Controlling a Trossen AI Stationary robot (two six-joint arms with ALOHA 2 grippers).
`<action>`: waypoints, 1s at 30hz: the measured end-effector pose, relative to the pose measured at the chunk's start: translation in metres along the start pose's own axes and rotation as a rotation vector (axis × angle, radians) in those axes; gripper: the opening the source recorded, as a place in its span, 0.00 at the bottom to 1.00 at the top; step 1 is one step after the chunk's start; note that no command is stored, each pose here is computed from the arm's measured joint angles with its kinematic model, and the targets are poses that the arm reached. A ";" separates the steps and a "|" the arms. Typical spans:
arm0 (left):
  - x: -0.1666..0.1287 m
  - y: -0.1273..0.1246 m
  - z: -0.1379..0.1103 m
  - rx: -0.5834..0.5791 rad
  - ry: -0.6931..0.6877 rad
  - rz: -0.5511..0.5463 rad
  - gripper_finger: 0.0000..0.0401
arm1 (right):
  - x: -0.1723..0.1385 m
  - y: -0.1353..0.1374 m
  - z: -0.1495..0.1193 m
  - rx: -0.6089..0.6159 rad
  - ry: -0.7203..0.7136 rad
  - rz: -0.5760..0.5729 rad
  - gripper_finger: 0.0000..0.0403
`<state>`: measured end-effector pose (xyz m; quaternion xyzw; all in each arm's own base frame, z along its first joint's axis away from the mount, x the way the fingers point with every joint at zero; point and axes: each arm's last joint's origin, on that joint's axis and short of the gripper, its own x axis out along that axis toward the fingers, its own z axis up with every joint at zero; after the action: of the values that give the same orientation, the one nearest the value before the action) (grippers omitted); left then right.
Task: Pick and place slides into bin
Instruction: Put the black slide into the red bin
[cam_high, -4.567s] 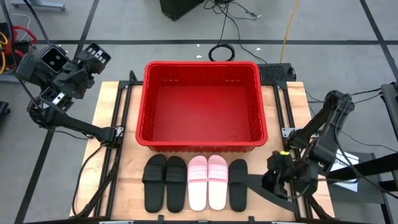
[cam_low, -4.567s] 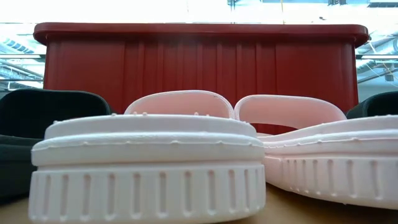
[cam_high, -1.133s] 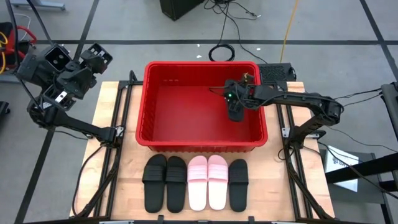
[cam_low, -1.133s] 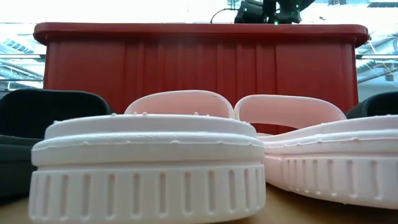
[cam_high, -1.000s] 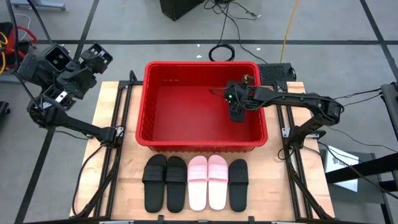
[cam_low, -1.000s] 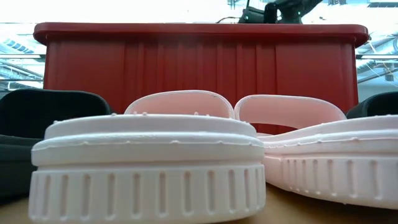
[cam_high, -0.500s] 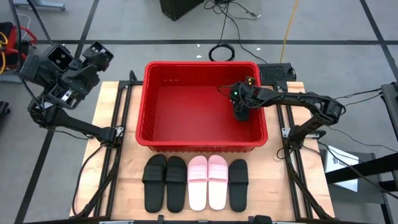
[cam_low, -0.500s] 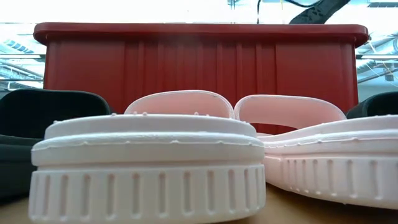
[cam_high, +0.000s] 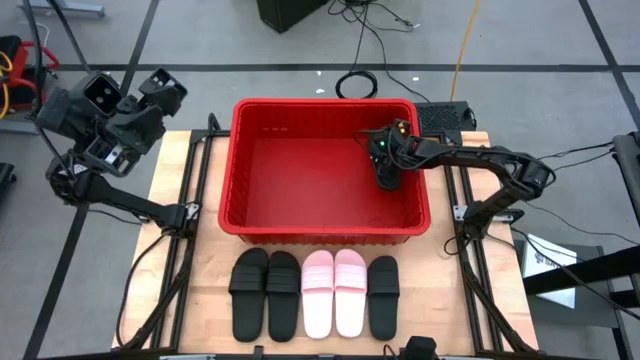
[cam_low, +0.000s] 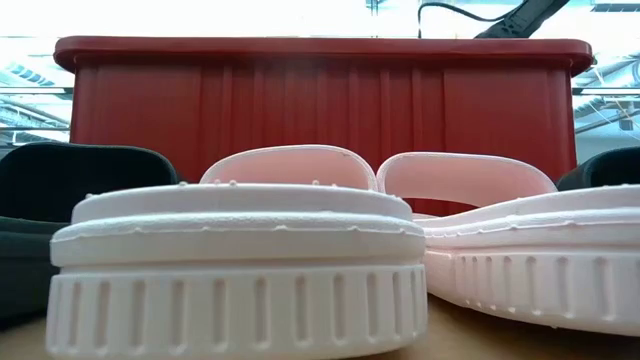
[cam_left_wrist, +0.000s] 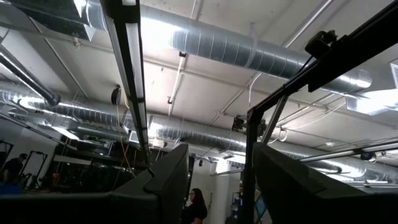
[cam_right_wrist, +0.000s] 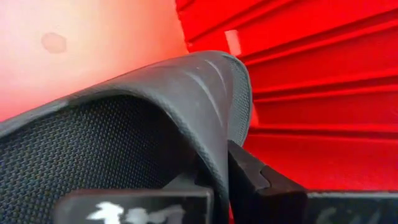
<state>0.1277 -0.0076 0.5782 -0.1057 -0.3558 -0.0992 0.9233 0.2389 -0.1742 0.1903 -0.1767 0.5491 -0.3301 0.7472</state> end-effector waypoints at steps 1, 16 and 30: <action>0.000 0.000 0.000 0.001 -0.001 0.000 0.46 | 0.001 0.001 0.000 -0.001 0.003 0.006 0.02; 0.000 0.000 0.000 -0.026 -0.001 0.000 0.46 | 0.008 0.007 -0.002 0.004 0.037 0.025 0.03; 0.000 -0.001 0.000 -0.050 -0.001 -0.017 0.46 | 0.013 0.012 -0.004 -0.014 0.061 0.066 0.14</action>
<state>0.1273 -0.0081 0.5786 -0.1259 -0.3546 -0.1160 0.9192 0.2411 -0.1740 0.1719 -0.1536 0.5794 -0.3069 0.7393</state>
